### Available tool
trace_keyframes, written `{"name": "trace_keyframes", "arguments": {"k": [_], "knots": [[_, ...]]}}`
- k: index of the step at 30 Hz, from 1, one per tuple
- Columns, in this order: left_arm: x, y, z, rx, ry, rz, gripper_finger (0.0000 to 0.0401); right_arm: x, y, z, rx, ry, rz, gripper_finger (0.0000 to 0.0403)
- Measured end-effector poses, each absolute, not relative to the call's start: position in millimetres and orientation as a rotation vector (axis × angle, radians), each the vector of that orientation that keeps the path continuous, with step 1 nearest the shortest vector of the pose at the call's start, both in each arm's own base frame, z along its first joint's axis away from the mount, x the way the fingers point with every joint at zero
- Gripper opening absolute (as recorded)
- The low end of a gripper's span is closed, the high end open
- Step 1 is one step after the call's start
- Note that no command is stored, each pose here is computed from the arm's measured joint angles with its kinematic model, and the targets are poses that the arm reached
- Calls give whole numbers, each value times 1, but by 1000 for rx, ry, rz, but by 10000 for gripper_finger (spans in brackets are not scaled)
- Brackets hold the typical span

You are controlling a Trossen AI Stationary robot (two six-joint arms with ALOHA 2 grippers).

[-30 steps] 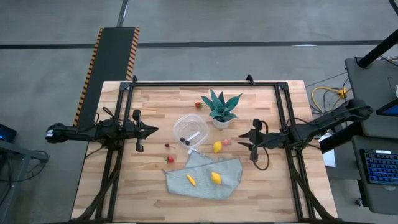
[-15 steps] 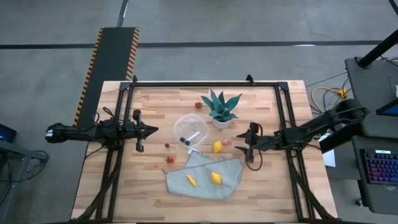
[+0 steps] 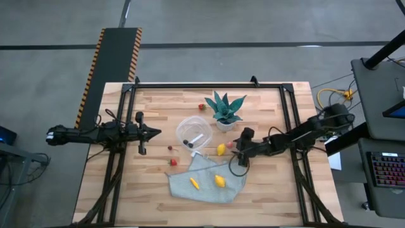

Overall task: Pick and placing Produce into tupperware
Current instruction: Put the pink peach into the container

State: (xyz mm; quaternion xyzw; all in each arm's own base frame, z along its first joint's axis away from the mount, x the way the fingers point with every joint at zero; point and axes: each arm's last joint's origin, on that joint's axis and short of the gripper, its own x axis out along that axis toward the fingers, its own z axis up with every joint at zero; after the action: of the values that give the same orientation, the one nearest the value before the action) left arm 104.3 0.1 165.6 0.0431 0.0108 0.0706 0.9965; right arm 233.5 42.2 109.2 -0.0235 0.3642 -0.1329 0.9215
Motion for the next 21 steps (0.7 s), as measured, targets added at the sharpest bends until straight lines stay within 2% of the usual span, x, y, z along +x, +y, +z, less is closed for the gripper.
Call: {"name": "trace_keyframes", "arguments": {"k": [10,21], "knots": [[104,0,166,86,22,141,0,249,33,100,-28,801,-262,250],[104,0,166,86,22,142,0,250,31,106,-52,785,-256,235]]}}
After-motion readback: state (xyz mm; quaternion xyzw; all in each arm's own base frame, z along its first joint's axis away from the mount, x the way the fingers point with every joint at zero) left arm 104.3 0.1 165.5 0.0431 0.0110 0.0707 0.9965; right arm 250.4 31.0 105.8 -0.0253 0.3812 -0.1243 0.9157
